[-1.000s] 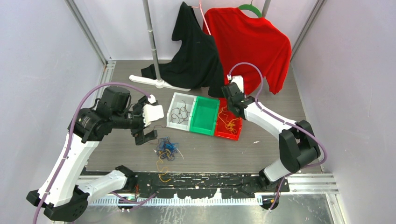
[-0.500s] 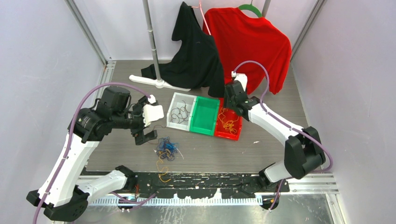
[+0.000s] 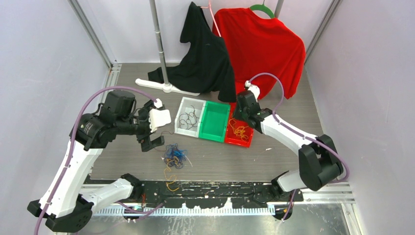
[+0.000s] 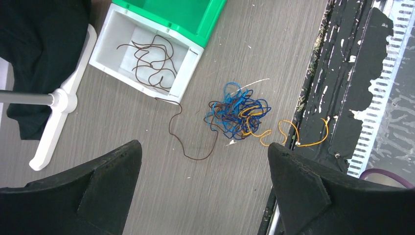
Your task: Untangle the cables
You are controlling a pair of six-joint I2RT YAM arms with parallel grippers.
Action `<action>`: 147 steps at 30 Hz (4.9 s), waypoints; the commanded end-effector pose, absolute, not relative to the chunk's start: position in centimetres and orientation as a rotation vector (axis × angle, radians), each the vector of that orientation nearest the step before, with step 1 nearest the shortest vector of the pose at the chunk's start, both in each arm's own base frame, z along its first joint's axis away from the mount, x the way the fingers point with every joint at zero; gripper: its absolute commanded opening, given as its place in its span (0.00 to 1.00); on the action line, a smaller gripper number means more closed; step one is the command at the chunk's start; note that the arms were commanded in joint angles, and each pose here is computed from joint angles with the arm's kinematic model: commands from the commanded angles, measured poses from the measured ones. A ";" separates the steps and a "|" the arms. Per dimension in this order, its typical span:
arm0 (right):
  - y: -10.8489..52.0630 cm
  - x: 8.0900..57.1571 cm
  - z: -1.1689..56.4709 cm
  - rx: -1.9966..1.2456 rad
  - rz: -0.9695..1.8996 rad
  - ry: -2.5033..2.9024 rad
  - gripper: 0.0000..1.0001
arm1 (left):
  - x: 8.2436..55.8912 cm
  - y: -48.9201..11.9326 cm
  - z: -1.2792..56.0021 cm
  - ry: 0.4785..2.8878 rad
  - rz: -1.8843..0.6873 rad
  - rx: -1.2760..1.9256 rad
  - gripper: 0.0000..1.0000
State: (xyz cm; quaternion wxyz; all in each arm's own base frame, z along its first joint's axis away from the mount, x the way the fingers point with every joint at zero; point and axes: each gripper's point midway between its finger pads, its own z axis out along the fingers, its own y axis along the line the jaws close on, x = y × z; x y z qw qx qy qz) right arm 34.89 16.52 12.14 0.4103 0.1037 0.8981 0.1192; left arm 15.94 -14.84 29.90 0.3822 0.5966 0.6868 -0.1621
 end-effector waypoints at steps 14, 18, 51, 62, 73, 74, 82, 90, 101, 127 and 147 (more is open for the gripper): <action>16.2 36.6 9.2 0.400 0.304 2.336 0.10 | 16.1 -14.7 31.6 1.717 -0.388 1.482 1.00; 16.0 36.2 8.4 0.436 0.286 2.381 0.28 | 16.1 -14.5 30.9 1.745 -0.380 1.494 1.00; 44.2 18.7 13.6 -0.693 0.968 2.079 0.53 | 20.7 -9.1 24.1 2.000 -0.356 1.337 0.99; 45.6 19.7 10.0 -0.630 0.925 2.184 0.37 | 17.4 -8.8 18.6 1.950 -0.412 1.545 0.95; 42.0 22.6 10.1 -0.384 0.779 2.138 0.37 | 13.8 -11.3 13.5 1.909 -0.479 1.751 0.90; 41.5 22.4 10.6 -0.402 0.786 2.110 0.45 | 13.9 -11.3 13.4 1.905 -0.473 1.746 0.90; 39.8 17.3 16.0 -0.695 0.869 1.857 0.64 | 17.2 -11.2 14.7 2.010 -0.473 1.521 0.89; 44.4 8.3 12.8 -1.144 0.943 1.832 0.66 | 21.7 -7.6 17.4 2.100 -0.449 1.227 0.93; 49.6 5.7 8.7 -1.364 0.987 1.848 0.66 | 22.3 -7.2 19.6 2.079 -0.460 1.216 0.95; 43.8 14.6 14.5 -0.928 0.847 1.910 0.01 | 19.2 -9.5 22.4 1.876 -0.552 1.308 0.96; 43.4 17.7 37.7 -0.612 1.446 1.479 0.01 | 16.3 -15.1 24.7 1.594 -0.741 1.183 0.90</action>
